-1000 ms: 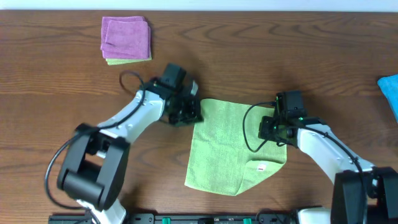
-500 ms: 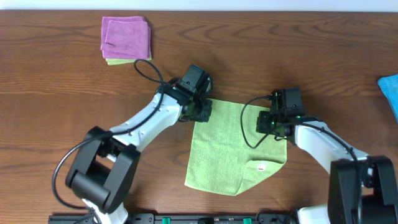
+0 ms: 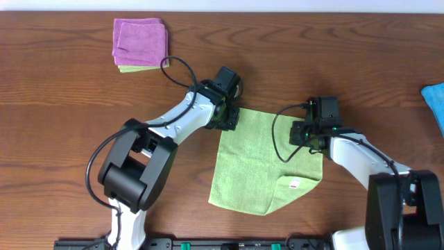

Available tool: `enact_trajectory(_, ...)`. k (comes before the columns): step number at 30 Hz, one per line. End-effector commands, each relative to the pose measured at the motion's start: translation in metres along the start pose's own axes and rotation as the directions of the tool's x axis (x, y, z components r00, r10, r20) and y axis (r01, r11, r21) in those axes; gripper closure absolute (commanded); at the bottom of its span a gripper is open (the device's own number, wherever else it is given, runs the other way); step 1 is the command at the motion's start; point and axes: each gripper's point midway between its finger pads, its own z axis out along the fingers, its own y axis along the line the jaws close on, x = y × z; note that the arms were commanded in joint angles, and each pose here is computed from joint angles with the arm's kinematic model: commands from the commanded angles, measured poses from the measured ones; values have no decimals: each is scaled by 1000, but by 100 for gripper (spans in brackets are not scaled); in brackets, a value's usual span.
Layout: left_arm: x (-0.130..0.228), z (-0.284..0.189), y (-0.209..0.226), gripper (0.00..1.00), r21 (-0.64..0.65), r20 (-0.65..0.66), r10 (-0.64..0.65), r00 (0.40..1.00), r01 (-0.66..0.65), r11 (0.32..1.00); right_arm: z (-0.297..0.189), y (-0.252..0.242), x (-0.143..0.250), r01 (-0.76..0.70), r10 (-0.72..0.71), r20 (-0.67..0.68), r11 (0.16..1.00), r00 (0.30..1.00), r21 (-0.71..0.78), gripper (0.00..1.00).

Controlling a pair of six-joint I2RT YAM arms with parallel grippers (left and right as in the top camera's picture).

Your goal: Fold the cloth

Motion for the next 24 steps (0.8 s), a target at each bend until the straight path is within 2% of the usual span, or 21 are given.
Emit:
enact_trajectory(1,-13,-4,1,91,-31,39,26,999,-25,999,0,7,-13,17,-16,33,999,999,-34,98)
enact_trajectory(8,-21,-6,18,90,-127,75,28,997,-18,992,2,32,-25,67,-57,96,992,994,-102,98)
enact_trajectory(11,-21,-6,19,90,-123,75,27,997,-17,992,11,37,-20,71,-64,70,992,996,-105,98)
enact_trajectory(17,-15,-9,5,94,-60,34,28,999,-26,998,11,37,-18,52,-49,30,994,998,-93,99)
enact_trajectory(24,-30,-27,-20,94,29,46,48,998,-49,998,-14,45,-32,64,-67,-34,995,997,-77,99)
